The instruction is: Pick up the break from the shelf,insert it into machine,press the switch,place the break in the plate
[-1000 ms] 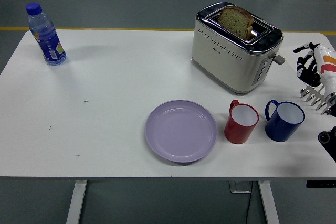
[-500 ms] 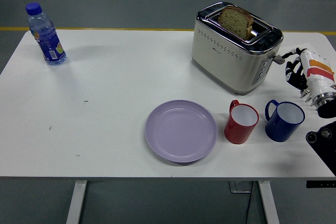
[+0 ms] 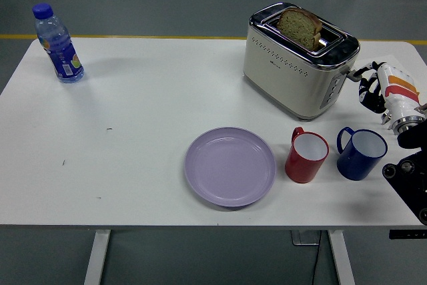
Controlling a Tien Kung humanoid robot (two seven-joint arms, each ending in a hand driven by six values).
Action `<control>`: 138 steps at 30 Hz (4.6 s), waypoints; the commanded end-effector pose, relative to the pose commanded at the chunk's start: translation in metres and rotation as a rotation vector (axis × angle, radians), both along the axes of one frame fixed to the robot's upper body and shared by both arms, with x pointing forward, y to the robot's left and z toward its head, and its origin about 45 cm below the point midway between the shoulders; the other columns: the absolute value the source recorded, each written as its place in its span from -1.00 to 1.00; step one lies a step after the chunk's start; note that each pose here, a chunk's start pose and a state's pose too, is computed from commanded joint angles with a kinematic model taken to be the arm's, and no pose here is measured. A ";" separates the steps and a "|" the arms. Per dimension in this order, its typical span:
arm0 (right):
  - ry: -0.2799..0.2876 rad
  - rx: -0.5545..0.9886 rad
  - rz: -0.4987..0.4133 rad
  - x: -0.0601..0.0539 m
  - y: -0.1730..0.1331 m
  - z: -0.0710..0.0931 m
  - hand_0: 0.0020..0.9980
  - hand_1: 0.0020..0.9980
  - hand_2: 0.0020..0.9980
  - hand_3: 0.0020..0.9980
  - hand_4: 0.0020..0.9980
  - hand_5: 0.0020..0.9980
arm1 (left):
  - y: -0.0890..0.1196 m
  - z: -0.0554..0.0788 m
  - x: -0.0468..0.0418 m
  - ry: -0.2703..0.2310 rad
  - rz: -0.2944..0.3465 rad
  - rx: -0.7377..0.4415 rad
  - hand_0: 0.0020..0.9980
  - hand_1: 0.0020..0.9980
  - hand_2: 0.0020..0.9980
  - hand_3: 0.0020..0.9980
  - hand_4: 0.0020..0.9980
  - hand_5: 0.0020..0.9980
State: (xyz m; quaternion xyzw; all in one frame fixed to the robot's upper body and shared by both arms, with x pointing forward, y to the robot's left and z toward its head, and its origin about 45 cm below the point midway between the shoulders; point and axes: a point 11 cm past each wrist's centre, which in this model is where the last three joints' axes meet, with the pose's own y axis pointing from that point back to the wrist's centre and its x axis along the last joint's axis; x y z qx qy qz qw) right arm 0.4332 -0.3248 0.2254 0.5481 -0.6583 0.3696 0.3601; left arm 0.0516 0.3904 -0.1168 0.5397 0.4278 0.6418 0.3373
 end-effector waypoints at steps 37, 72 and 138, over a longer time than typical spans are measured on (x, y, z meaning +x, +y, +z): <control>0.087 0.005 -0.025 0.003 0.002 -0.031 -0.61 -0.63 -0.44 0.11 -0.25 -1.00 | -0.001 0.000 0.0027 -0.004 0.002 -0.003 0.31 0.25 0.33 0.22 -0.13 0.76; -0.172 0.322 -0.041 0.006 -0.022 0.089 0.59 0.53 0.79 0.90 0.37 -0.50 | -0.001 -0.001 -0.0038 0.009 -0.001 -0.004 0.31 0.25 0.33 0.22 -0.13 0.76; 0.230 -0.090 0.064 0.127 0.120 0.127 0.37 0.23 0.27 0.51 0.63 -0.34 | 0.013 0.006 0.0147 -0.012 -0.027 0.042 0.32 0.23 0.32 0.22 -0.12 0.74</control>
